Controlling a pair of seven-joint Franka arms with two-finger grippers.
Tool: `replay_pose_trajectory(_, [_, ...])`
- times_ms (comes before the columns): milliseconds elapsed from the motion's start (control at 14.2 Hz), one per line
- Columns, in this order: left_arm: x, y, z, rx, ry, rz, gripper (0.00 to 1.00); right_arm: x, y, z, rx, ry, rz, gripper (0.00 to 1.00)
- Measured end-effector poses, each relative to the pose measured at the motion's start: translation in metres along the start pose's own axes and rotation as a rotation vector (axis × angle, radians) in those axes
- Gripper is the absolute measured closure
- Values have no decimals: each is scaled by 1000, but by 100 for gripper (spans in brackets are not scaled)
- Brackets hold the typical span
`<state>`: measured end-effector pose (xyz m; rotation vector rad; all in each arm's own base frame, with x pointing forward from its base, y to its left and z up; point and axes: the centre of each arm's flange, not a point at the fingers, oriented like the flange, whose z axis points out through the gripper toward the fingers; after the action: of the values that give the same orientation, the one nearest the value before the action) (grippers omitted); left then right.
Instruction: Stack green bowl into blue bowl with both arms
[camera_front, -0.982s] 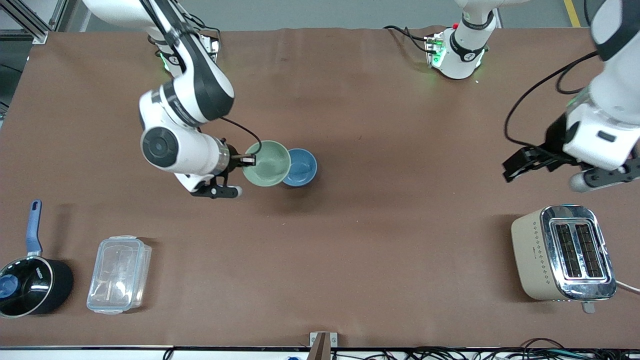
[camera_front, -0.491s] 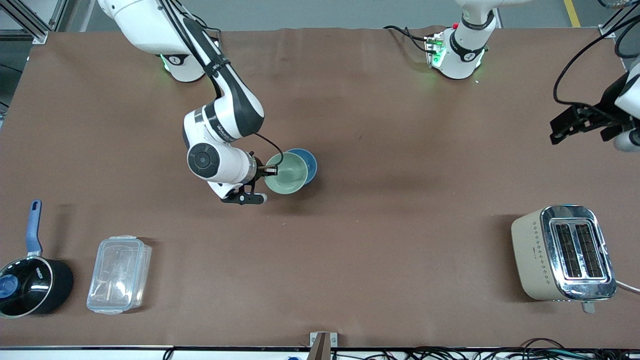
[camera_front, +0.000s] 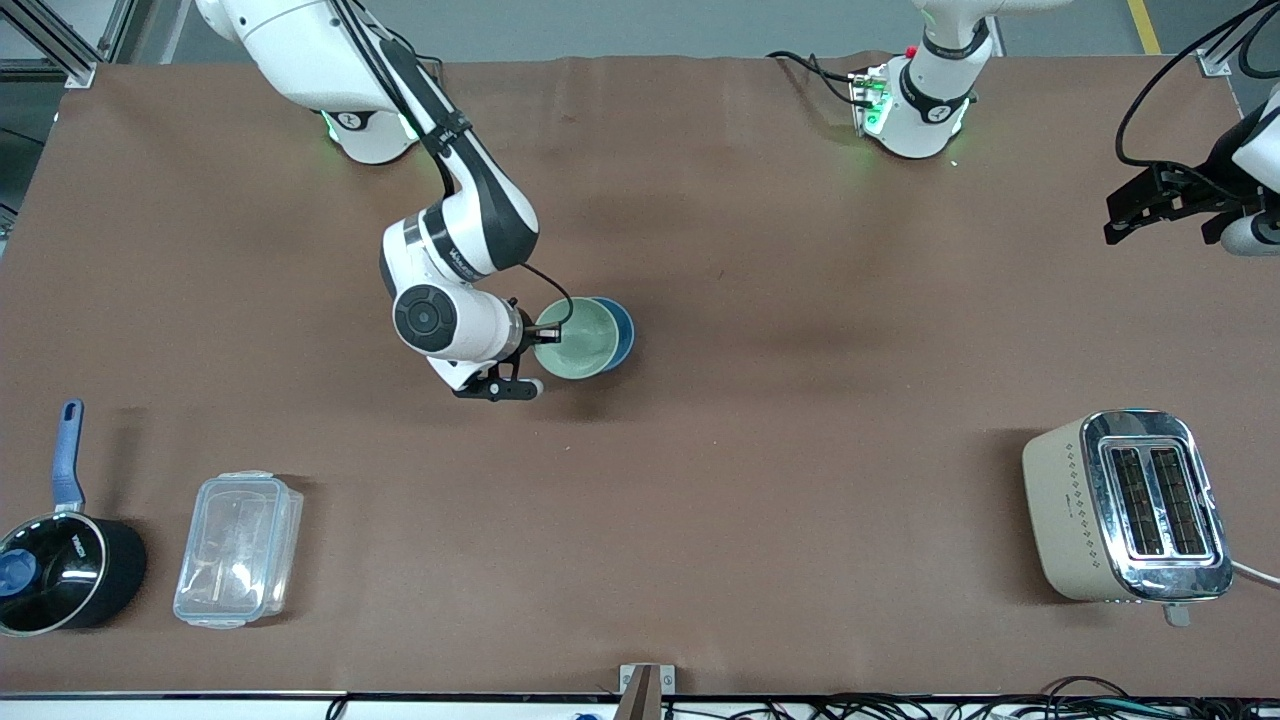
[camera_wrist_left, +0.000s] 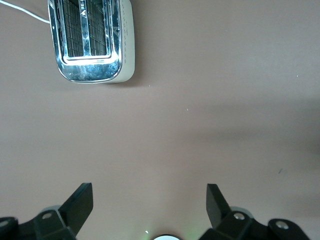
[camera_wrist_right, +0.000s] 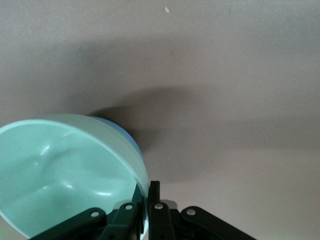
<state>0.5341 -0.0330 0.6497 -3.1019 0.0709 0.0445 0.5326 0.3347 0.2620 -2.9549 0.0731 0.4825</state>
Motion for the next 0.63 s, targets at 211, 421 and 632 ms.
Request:
replay_pose_trajectory(211, [0,1,1,0,0,1,0,-6,-9,4,-5,-4,-15,96])
replay_pose_trajectory(421, [1,2,0,0,8,4,0,-12,-15,9,13,-22,-10,96])
replay_pose_trajectory(632, [1,1,0,0,9,3,0,-14,-17,12,14,-25,-12,96])
